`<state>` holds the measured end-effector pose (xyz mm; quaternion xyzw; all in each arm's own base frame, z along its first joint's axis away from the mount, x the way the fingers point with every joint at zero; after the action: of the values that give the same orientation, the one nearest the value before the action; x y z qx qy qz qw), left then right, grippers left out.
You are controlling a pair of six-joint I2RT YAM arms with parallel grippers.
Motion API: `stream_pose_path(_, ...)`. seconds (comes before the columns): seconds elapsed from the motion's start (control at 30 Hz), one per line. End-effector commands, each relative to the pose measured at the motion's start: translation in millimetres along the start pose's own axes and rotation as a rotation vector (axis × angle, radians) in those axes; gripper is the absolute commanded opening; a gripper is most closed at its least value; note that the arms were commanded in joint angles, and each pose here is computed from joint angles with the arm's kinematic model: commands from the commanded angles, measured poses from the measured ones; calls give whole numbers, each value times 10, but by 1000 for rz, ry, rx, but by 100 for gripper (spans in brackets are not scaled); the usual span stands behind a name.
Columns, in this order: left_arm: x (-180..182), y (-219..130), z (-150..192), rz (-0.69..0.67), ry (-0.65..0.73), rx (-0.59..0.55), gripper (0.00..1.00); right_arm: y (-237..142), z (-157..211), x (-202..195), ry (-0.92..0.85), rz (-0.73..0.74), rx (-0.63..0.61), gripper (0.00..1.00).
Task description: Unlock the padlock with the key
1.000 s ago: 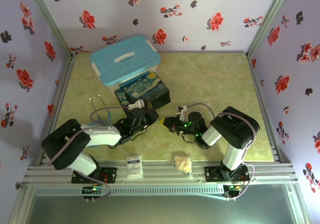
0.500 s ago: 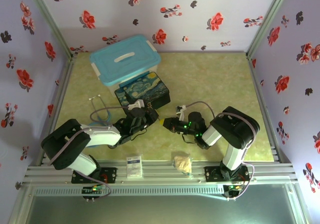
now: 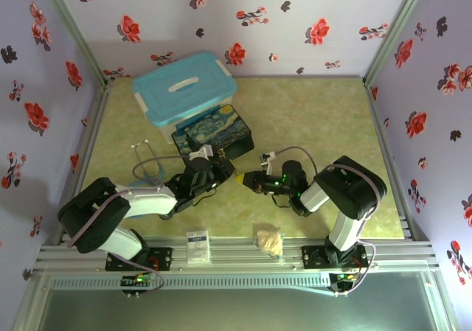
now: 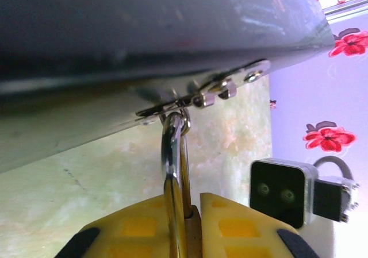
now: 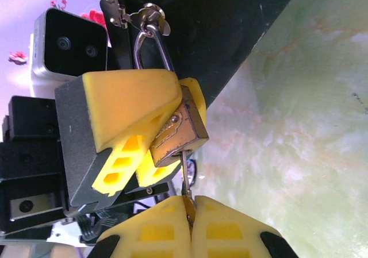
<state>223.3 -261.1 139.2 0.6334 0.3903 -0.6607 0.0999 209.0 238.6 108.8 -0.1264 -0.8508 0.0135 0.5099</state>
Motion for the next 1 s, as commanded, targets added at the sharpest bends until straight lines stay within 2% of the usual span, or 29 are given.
stream_pose_path(0.0, -313, -57, 241, 185, -20, 183, 0, 84, -291, 241, -21, -123, -34, 0)
stream_pose_path(0.17, -229, -12, 252, 178, -49, 198, 0, 33, -345, 246, 27, -146, -10, 0)
stream_pose_path(0.47, -211, -22, 246, 130, -7, 192, 0, -28, -418, 17, 135, -129, 21, 0)
stream_pose_path(0.67, -210, -52, 238, 80, 42, 180, 0, -55, -531, 93, 103, -119, -54, 0)
stream_pose_path(0.97, -246, -17, 236, 44, 79, 178, 0, -14, -431, 29, 83, -26, -155, 0)
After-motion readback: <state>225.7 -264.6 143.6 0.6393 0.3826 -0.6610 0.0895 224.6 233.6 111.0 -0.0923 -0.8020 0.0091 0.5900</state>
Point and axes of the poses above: each hand's point on the last joint's axis, 136 mm out from that joint toward the fingers, its own y axis out along the fingers, its own x axis along the line the jaws close on, z = x × y, the point moved 7 cm from there along -y, back along the fingers, and after that the axes turned 14 degrees about -y, right-handed, at the moved point
